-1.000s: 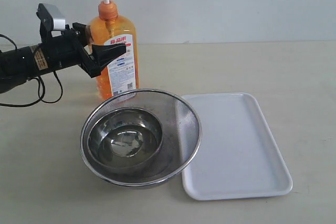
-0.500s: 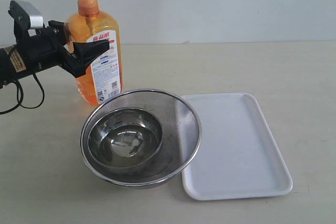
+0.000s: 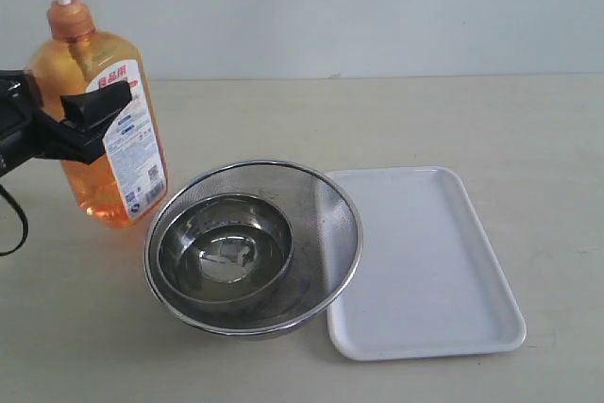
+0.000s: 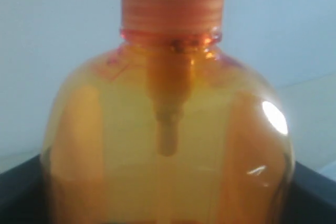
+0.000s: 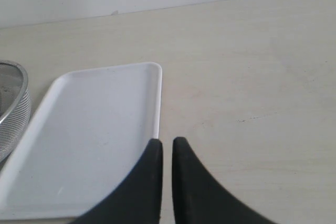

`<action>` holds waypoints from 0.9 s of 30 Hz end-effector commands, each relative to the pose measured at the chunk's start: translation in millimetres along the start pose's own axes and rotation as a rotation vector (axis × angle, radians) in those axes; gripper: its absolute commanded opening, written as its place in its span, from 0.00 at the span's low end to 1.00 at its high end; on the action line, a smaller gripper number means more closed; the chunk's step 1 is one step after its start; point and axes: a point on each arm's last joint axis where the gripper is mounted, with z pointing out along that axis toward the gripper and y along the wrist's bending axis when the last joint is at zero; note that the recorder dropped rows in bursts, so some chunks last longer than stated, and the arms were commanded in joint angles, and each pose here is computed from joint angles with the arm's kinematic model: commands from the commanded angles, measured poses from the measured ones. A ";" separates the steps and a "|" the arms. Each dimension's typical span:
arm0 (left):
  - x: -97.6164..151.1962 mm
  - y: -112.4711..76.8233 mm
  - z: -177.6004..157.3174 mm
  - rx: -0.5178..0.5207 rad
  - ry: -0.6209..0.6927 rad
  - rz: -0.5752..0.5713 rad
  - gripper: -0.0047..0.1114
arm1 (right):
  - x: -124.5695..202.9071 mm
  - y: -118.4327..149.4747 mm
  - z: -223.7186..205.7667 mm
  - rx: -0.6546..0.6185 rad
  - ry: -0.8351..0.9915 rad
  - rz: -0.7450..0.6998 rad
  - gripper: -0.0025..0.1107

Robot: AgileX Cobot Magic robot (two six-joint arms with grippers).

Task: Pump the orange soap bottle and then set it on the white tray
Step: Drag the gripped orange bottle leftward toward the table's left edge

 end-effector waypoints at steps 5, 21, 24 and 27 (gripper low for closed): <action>-4.9 -15.7 -65.5 -0.208 -0.055 -0.086 0.08 | -0.9 0.1 -0.4 -0.001 -0.011 -0.004 0.05; -4.5 -16.1 -73.3 -0.246 -0.058 -0.107 0.08 | -0.9 0.1 -0.4 -0.001 -0.011 -0.004 0.05; -4.5 -16.4 -73.2 -0.242 -0.057 -0.102 0.08 | -0.9 0.1 -0.4 -0.001 -0.011 -0.004 0.05; -4.5 -16.9 -73.0 -0.239 -0.057 -0.105 0.08 | -0.9 0.1 -0.4 -0.001 -0.011 -0.004 0.05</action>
